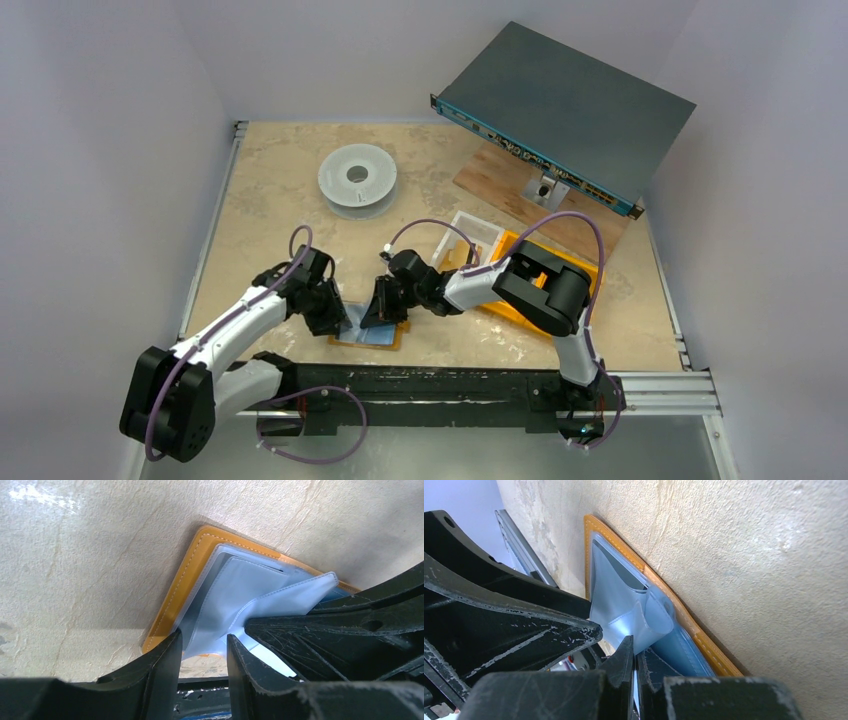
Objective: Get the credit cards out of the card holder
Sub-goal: Remove the credit card from the card holder.
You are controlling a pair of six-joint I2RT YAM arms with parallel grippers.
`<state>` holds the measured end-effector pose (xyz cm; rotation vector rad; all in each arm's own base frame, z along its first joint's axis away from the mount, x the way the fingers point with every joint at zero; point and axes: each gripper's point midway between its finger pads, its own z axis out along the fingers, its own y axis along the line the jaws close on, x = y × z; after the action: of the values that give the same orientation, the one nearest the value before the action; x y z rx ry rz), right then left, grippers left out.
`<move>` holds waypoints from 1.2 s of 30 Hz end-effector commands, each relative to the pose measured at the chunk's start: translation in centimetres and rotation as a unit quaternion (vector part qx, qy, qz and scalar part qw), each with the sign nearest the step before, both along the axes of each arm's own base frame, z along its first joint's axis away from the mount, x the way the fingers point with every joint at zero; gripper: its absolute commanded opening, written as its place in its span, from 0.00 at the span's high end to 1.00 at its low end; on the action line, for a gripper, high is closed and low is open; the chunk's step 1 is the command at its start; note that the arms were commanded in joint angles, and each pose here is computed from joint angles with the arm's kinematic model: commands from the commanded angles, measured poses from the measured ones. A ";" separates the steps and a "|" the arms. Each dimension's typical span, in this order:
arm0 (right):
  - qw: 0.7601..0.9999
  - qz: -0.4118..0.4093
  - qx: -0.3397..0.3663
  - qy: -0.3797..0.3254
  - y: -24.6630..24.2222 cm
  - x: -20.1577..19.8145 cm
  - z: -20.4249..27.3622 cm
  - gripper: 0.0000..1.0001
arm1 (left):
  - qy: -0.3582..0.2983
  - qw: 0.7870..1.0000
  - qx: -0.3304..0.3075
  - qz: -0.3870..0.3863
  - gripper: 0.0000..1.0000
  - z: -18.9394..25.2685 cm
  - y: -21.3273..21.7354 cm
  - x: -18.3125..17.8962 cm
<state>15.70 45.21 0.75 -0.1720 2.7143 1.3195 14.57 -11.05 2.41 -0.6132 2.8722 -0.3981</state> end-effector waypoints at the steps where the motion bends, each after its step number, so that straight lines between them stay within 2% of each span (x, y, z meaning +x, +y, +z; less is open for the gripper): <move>1: 0.977 -0.020 -0.209 0.028 -8.5 -1.9 -10.6 1.00 | -0.003 1.000 -0.022 -0.001 0.63 -0.1 -0.7 0.0; 6: 0.979 -0.016 -0.200 0.026 -8.2 -1.9 -10.3 1.00 | 0.009 0.998 -0.055 -0.001 0.63 -0.8 -1.8 -0.5; 14: 0.987 -0.007 -0.158 0.004 -7.0 -1.5 -8.2 1.00 | -0.007 0.996 -0.089 0.005 0.63 0.4 -2.9 0.2; 21: 0.994 -0.005 -0.109 -0.029 -5.3 -0.5 -4.4 0.81 | -0.012 0.995 -0.102 -0.001 0.62 0.5 -3.3 0.3; 28: 0.995 -0.004 -0.087 -0.047 -4.1 0.3 -1.8 0.69 | -0.048 0.988 -0.150 -0.011 0.55 1.7 -4.8 1.2; 36: 0.997 0.002 -0.065 -0.044 -2.8 0.5 -0.3 0.54 | -0.064 0.979 -0.192 -0.036 0.55 2.1 -6.2 1.7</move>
<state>16.20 43.42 2.53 -0.2369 2.6713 1.2494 14.76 -14.91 3.37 -0.6032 2.8037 -0.7799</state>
